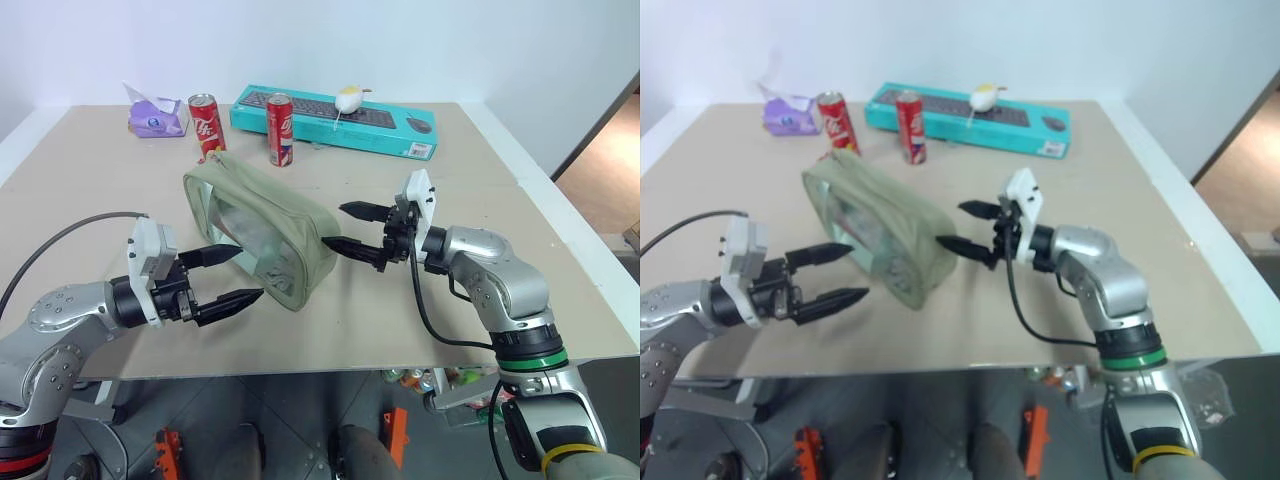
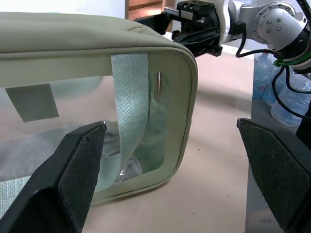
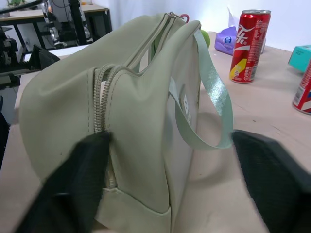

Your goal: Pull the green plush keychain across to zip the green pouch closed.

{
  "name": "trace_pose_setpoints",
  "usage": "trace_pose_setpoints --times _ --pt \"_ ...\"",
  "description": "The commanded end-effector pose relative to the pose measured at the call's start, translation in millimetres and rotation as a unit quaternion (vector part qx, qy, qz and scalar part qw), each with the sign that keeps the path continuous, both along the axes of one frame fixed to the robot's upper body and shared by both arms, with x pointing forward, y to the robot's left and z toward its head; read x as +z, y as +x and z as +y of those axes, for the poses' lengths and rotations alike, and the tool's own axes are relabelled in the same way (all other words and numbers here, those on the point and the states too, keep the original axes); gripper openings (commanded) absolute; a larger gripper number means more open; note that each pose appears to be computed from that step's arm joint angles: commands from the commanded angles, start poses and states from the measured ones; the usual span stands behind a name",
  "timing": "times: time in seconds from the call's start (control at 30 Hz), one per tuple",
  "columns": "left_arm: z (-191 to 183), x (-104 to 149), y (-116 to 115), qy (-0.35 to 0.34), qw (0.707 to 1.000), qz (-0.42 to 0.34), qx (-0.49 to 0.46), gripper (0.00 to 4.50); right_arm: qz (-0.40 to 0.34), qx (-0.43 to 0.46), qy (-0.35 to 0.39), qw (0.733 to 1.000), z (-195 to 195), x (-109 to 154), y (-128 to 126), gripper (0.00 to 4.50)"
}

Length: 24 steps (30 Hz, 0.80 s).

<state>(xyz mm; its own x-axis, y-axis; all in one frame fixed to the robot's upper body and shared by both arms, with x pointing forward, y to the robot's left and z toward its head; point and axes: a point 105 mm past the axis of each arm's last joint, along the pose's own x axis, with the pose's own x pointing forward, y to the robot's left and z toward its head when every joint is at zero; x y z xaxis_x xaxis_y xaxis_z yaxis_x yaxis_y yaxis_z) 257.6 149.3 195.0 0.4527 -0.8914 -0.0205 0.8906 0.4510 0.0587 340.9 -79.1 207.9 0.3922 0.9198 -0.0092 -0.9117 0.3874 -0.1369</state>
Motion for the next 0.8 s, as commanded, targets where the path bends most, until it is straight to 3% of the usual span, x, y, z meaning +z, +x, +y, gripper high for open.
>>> trace_pose_setpoints --times 0.03,0.17,0.27,0.6,0.8 --pt "-3 9 -2 0.009 1.0 -0.026 -0.005 4.5 -0.02 0.027 0.015 0.999 8 18 -5 2.48" --pt "-4 8 0 0.009 1.0 -0.028 -0.003 4.5 -0.016 0.034 0.017 0.999 11 19 -7 0.94" --pt "-4 8 2 0.008 1.0 -0.029 0.0 4.5 -0.015 0.038 0.017 0.999 12 20 -7 0.06" --pt "-5 6 5 0.006 1.0 -0.028 0.002 4.5 -0.056 0.037 -0.026 0.997 -1 25 -5 0.06" --pt "-10 5 7 0.001 1.0 -0.027 -0.004 4.5 -0.127 0.02 -0.089 0.988 -31 54 29 0.06"
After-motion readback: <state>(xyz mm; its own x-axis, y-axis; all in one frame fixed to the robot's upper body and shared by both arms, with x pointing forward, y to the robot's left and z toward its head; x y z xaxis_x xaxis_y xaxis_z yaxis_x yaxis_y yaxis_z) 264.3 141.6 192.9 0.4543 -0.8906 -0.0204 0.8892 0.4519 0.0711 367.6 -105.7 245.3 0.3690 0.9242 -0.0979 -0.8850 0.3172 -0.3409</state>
